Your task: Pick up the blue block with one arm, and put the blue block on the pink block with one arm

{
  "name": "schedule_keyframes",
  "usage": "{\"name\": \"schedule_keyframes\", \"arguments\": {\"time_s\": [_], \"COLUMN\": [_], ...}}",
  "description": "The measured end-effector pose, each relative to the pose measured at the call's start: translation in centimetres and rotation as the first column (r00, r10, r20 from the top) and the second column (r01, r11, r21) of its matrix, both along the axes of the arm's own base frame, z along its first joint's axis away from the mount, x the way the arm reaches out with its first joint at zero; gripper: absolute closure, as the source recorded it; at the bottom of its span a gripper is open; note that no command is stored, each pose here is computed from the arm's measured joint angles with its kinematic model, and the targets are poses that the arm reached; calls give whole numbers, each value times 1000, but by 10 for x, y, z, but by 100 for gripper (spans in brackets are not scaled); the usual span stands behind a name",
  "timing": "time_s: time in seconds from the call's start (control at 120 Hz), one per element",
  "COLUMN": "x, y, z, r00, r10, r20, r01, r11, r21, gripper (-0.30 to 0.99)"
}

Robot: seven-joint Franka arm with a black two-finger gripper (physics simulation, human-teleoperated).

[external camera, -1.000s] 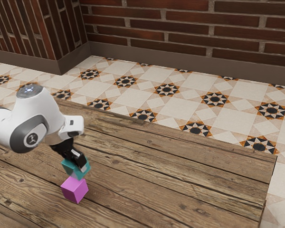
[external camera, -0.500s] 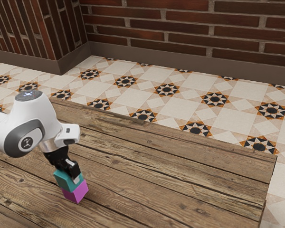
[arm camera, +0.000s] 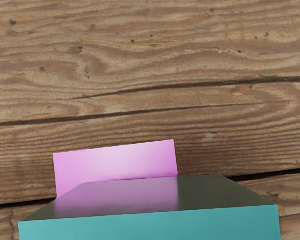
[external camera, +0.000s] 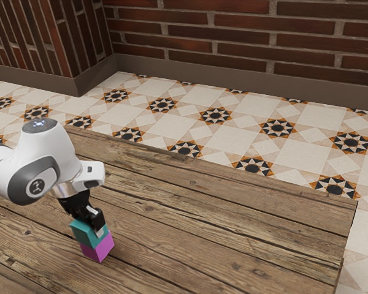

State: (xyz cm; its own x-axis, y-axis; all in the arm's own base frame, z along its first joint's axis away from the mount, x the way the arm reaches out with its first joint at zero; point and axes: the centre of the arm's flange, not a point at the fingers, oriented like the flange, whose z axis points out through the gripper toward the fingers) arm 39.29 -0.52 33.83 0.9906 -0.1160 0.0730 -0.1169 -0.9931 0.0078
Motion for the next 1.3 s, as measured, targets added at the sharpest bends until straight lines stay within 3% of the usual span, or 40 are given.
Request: {"name": "schedule_keyframes", "arguments": {"time_s": [0.225, 1.033, 1.3], "x": [3, 13, 13], "y": [7, 13, 15], "z": [2, -11, -10], "r00": [999, 998, 998], "r10": [28, 50, 56], "r20": [24, 24, 26], "r01": [-28, -50, -56], "r11": [1000, 999, 998], "r21": [-1, 11, 0], "gripper": [33, 33, 11]}}
